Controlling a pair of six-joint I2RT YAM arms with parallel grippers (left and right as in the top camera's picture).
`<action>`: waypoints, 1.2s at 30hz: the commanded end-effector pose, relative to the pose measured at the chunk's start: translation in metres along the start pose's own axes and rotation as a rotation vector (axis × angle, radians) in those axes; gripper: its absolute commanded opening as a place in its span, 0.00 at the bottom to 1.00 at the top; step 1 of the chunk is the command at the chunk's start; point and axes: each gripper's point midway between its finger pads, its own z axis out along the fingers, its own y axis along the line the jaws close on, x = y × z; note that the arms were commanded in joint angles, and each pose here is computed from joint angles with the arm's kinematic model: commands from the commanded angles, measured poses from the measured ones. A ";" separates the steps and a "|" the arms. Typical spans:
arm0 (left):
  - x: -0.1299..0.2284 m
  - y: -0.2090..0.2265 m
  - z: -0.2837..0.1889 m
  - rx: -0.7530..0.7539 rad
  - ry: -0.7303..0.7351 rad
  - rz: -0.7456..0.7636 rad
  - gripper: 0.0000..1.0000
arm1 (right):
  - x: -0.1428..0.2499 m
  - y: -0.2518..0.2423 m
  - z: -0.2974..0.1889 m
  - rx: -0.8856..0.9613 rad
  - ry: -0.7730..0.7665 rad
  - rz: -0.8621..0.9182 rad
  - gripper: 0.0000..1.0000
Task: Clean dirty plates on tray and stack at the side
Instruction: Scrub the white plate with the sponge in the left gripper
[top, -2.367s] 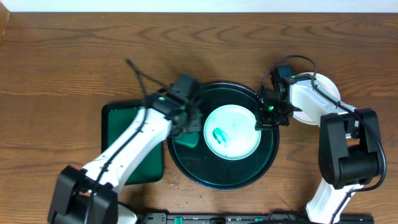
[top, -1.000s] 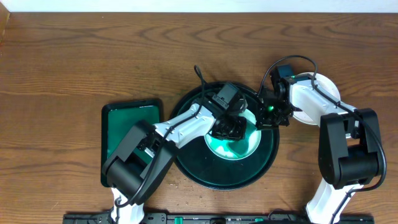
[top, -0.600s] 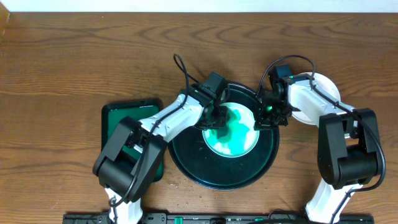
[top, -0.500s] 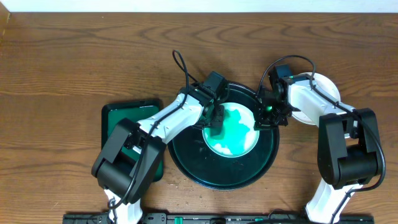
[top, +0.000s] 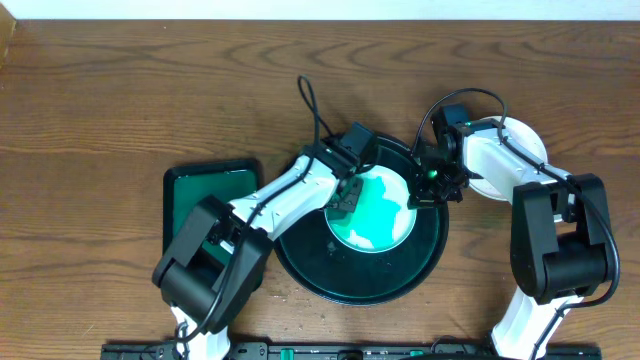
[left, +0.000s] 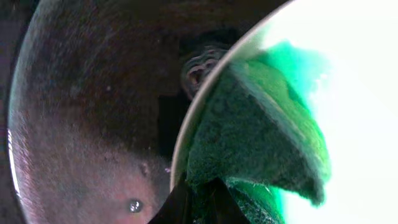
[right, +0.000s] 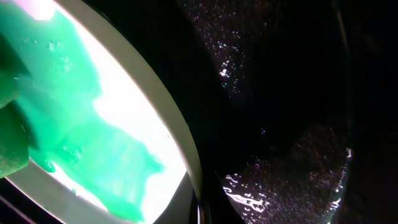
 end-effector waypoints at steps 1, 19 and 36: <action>0.029 -0.007 0.030 -0.050 0.092 0.215 0.07 | 0.006 -0.009 0.015 0.051 0.036 -0.002 0.01; 0.049 -0.099 0.006 0.169 0.109 0.421 0.07 | 0.007 -0.010 0.015 0.052 0.040 -0.001 0.01; -0.038 -0.117 -0.020 0.547 -0.069 0.076 0.07 | 0.008 -0.010 0.015 0.052 0.044 0.000 0.01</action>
